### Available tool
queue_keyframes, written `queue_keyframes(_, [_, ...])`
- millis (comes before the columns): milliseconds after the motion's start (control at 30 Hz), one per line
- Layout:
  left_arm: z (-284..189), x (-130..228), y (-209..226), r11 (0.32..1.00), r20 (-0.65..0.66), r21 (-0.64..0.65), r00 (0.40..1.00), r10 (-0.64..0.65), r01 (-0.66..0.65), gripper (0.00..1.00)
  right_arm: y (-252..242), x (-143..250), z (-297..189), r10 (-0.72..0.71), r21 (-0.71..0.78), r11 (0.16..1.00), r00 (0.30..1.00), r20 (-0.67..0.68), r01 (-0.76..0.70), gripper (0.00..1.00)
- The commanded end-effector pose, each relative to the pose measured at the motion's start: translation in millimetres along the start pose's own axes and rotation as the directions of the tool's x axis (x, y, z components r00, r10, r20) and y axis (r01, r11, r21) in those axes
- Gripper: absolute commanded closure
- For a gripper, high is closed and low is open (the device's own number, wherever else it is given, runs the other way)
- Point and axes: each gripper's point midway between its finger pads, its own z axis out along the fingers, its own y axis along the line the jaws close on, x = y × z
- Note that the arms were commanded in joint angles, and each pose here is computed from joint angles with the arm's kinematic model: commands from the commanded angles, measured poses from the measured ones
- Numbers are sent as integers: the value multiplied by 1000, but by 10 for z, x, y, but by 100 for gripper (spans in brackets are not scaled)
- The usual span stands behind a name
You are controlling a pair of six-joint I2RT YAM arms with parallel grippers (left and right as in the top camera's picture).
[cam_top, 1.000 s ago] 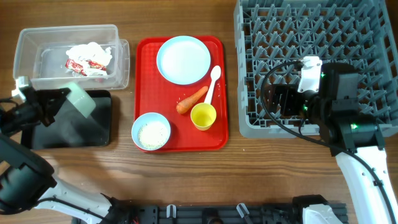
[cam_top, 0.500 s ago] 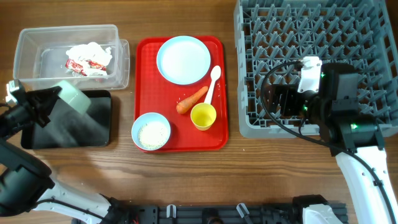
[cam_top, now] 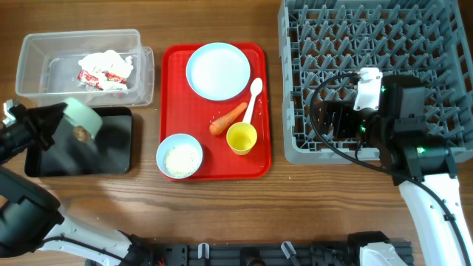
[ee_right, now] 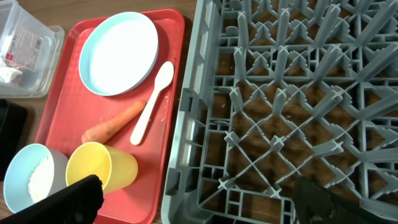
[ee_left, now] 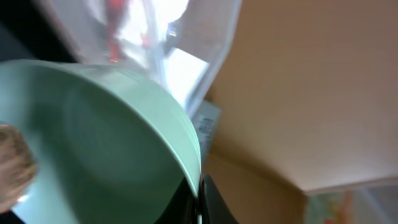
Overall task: Sort waste into correct bins and load items into the dishwasher rack
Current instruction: 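Tip the green bowl over the black tray to dump the food scrap, then return the green bowl to the red tray with the left gripper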
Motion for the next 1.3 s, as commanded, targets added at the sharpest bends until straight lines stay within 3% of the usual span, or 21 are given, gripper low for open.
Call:
queue_keyframes(0, [-72,91,-420,961,-74,272,997,-34,53,96,30,-45,-13,10,-16,1000,1000,5,-10,0])
queue_keyframes(100, [-25,37,-222,987,-41,158,999,-31,37,96,29,-40,-13,11,-16,1000,1000,3,-11,0])
queue_keyframes(200, [-6,77,-206,989,-47,135,998,-48,54,96,29,-47,-13,7,-16,1000,1000,6,-7,0])
queue_keyframes(333, [154,513,-733,962,-96,199,974,207,-185,96,32,-63,-14,5,-17,1000,1000,13,-5,0])
queue_keyframes(467, [559,1181,-1229,834,-158,113,819,552,-540,96,32,-62,-14,6,-17,1000,1000,12,-6,0])
queue_keyframes(533, [858,1421,-1207,757,-179,-90,759,626,-647,96,31,-61,-14,10,-17,1000,1000,12,-9,0])
queue_keyframes(567, [1048,1563,-1167,675,-192,-200,704,683,-710,96,32,-59,-13,29,-17,999,1000,11,-28,0])
queue_keyframes(733, [1774,2014,-827,332,-324,-425,485,813,-842,96,29,-42,-13,30,-16,999,1000,4,-30,0])
queue_keyframes(833, [2098,2118,-652,219,-364,-474,416,833,-853,96,28,-33,-13,31,-15,999,1000,0,-31,0])
queue_keyframes(967, [2567,2205,-313,166,-438,-445,376,817,-880,96,27,-27,-13,31,-15,999,1000,-2,-31,0])
queue_keyframes(1067, [2747,2172,-76,153,-477,-448,380,792,-881,96,26,-20,-13,32,-15,999,999,-5,-32,0])
queue_keyframes(1267, [2453,2022,254,52,-563,-563,429,706,-825,96,24,-1,-13,34,-13,999,999,-13,-34,0])
